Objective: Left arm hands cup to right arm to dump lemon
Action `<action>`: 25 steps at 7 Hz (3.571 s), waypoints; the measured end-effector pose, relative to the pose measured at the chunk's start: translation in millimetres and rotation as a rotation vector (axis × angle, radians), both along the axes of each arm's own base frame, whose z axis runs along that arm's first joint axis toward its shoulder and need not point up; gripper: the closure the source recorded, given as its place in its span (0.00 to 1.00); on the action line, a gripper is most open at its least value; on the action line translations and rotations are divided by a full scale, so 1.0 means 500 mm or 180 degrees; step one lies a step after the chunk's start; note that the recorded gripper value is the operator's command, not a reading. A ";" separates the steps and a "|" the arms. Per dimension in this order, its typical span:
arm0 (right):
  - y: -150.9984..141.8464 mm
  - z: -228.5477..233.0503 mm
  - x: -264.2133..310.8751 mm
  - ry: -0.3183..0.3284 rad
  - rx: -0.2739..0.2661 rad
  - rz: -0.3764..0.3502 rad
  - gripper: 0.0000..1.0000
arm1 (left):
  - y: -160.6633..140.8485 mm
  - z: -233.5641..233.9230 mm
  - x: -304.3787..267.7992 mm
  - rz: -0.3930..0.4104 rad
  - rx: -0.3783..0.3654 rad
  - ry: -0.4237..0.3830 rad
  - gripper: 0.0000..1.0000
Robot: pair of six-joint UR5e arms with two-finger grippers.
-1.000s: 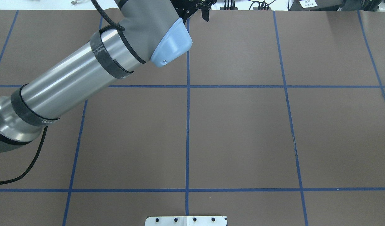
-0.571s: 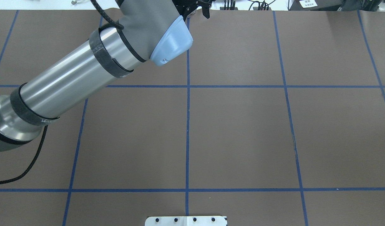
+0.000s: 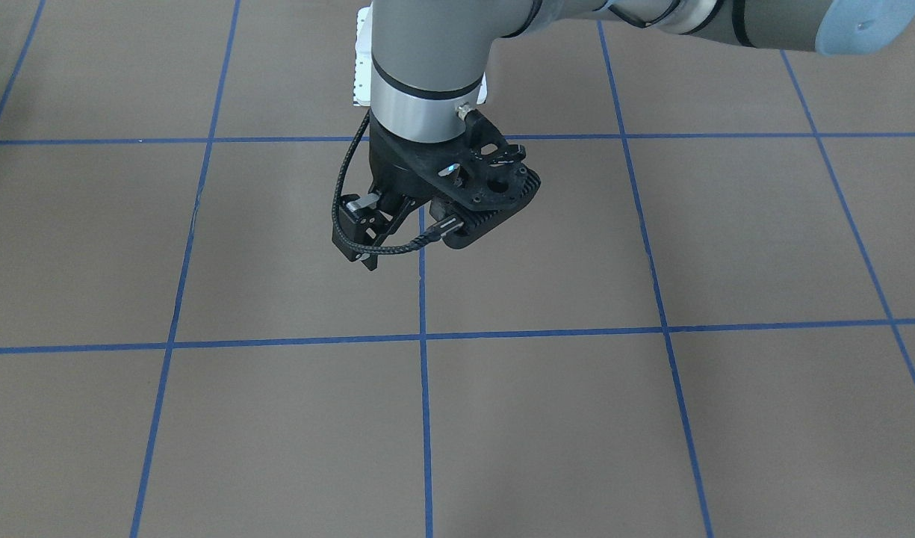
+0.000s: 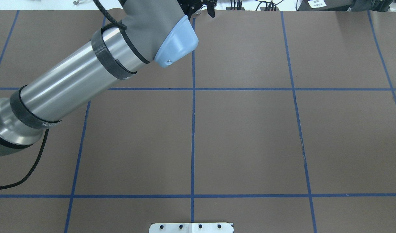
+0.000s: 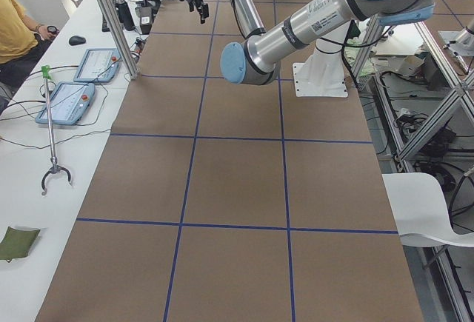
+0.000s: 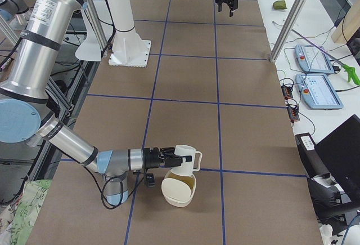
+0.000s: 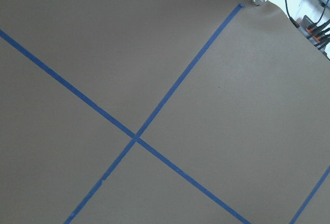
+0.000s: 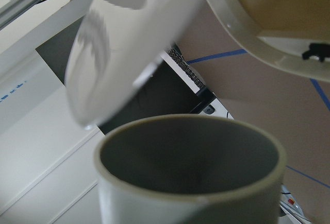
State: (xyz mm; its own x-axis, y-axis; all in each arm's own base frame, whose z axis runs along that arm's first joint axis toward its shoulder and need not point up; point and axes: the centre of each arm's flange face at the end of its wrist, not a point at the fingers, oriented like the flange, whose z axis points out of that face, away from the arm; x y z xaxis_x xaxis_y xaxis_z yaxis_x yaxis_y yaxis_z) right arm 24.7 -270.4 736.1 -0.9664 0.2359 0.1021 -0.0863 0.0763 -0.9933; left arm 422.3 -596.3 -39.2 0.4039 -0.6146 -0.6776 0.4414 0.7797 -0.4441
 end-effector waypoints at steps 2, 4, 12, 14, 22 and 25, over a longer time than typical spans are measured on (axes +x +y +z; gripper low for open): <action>-0.050 -0.040 -0.037 0.0169 -0.0088 -0.0061 0.66 | 0.002 -0.001 0.002 0.0005 0.0003 0.0003 0.00; -0.129 -0.108 -0.088 0.0420 -0.0169 -0.0069 0.65 | 0.004 0.003 0.008 0.0027 -0.0010 0.0009 0.00; -0.381 -0.638 -0.673 0.2622 0.0271 0.0001 0.64 | -0.009 0.033 0.015 0.0025 0.0027 0.0030 0.00; -0.305 -0.750 -0.856 0.3771 0.0762 -0.0108 0.64 | -0.017 0.033 0.003 0.0030 0.0086 0.0021 0.00; -0.298 -1.022 -1.131 0.6761 0.1408 -0.0594 0.56 | 0.028 0.044 0.074 0.0369 0.0245 -0.0156 0.17; -0.301 -1.042 -1.168 0.6940 0.1258 -0.0477 0.56 | 0.056 0.038 0.094 0.0587 0.0257 -0.0268 0.29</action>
State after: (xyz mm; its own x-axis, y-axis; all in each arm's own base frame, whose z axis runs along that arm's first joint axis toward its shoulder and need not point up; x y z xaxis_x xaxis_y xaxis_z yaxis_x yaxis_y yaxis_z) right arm -559.5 -420.7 215.3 0.6924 -0.0221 0.7212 -0.6839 0.2987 0.6657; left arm 469.2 -568.5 -20.3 0.5618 -0.4701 -0.6807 0.3208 0.8822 -0.3445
